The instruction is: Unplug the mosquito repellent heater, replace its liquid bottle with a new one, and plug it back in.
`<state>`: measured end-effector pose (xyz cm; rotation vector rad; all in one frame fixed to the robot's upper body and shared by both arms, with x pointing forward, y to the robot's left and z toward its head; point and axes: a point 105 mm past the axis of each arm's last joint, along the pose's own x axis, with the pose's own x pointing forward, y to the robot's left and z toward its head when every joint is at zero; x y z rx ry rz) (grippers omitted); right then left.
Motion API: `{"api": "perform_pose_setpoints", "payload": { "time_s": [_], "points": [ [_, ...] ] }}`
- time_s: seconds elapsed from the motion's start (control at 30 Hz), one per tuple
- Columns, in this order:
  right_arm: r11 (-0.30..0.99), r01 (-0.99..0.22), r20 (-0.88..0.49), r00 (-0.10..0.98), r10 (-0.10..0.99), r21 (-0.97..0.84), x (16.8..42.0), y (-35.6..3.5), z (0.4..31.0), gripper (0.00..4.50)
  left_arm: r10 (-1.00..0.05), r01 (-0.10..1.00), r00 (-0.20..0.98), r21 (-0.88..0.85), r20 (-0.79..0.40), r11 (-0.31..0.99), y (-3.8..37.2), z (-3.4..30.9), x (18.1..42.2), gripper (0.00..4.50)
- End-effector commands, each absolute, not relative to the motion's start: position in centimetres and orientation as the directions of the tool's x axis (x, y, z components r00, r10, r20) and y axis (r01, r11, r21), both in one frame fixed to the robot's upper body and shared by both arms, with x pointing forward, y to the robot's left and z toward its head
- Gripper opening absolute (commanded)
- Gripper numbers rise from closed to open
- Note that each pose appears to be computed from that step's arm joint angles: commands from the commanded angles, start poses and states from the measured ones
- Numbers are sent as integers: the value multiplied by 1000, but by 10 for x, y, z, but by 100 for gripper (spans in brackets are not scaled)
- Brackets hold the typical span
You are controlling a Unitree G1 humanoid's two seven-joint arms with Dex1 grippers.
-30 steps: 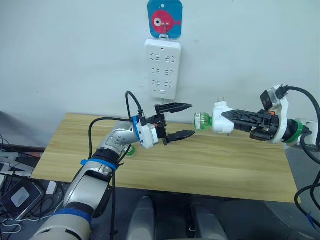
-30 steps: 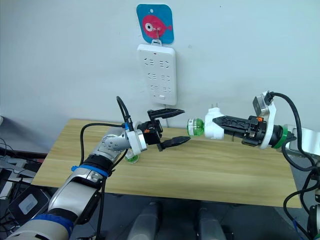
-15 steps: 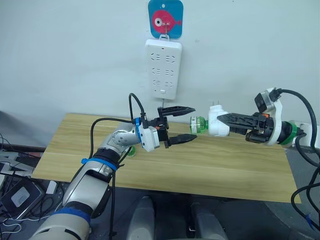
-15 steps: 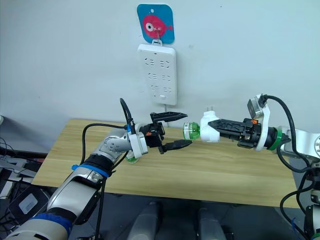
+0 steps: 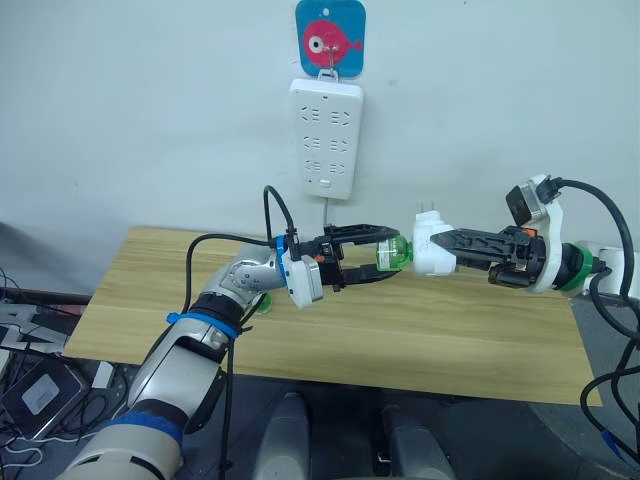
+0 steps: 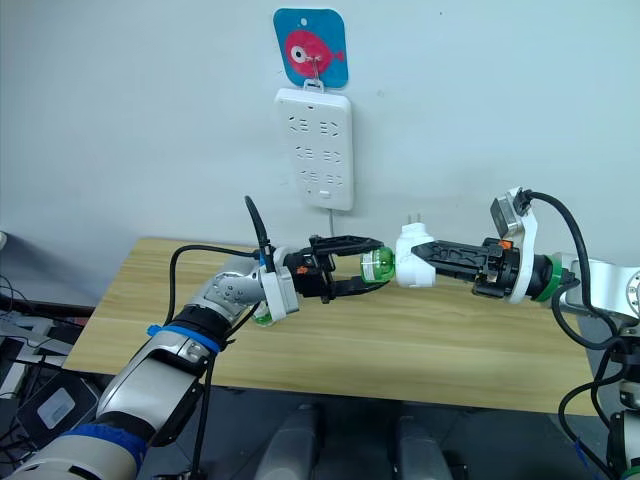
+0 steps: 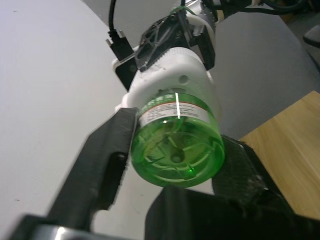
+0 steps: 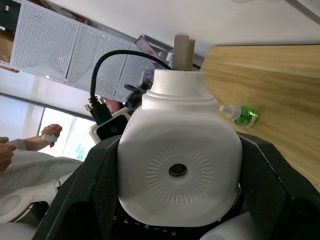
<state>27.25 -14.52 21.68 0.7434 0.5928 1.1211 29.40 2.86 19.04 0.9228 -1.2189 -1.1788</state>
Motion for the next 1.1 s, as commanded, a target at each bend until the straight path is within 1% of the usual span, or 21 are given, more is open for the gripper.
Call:
{"api": "perform_pose_setpoints", "payload": {
  "time_s": [0.03,0.07,0.13,0.17,0.23,0.27,0.3,0.33,0.37,0.4,0.47,0.5,0.57,0.63,0.67,0.77,0.83,0.97,1.0,1.03,1.1],
  "points": [
    [215,-605,-31,300,953,767,266,-141,223,300,-969,142,-83,965,234,221,26,200,288,226],
    [215,-604,-32,299,954,767,266,-141,223,300,-969,144,-82,965,233,220,26,200,288,226],
    [219,-605,-41,295,955,765,265,-141,223,300,-969,203,-86,957,229,208,24,197,286,226],
    [230,-606,-58,289,956,761,263,-142,222,300,-972,283,-70,939,225,197,22,195,288,226],
    [255,-608,-95,282,955,752,259,-143,219,300,-975,506,-26,844,221,178,18,194,293,226],
    [270,-606,-115,283,952,748,257,-145,218,300,-976,667,-18,730,216,149,18,197,294,226],
    [279,-604,-125,285,950,747,256,-147,218,300,-976,803,-27,587,214,107,17,201,290,226],
    [285,-601,-132,286,949,746,255,-149,218,300,-975,908,-42,415,220,54,18,206,285,226],
    [287,-600,-137,283,949,747,253,-151,217,300,-972,967,-54,253,227,5,19,210,279,226],
    [282,-601,-142,271,952,748,250,-152,217,300,-971,996,-61,77,233,-44,21,214,275,226],
    [269,-603,-150,242,959,751,243,-153,217,300,-966,963,-102,-218,239,-156,27,216,264,226],
    [266,-602,-155,230,961,753,241,-153,216,300,-961,911,-117,-359,251,-204,31,218,261,226],
    [265,-601,-164,217,962,754,238,-152,214,300,-950,764,-126,-583,285,-277,40,218,260,226],
    [268,-599,-168,218,961,755,238,-151,212,300,-937,606,-135,-721,323,-336,48,215,261,226],
    [269,-599,-169,220,961,754,239,-151,212,300,-935,554,-139,-757,325,-345,51,212,260,226],
    [305,-586,-184,259,948,750,244,-155,211,300,-950,499,-139,-809,279,-311,57,197,260,226],
    [329,-578,-190,288,938,747,247,-158,211,300,-958,485,-135,-825,255,-288,60,191,259,226],
    [373,-558,-197,351,916,741,255,-167,212,300,-970,482,-84,-843,228,-240,67,183,265,226],
    [423,-537,-226,395,890,730,260,-174,208,300,-974,485,-73,-845,215,-223,70,179,266,226],
    [504,-498,-282,456,844,705,268,-185,198,300,-980,494,-64,-848,186,-193,75,174,265,226],
    [662,-408,-407,552,728,629,283,-208,175,300,-988,508,-58,-848,142,-152,83,165,261,226]
  ]
}}
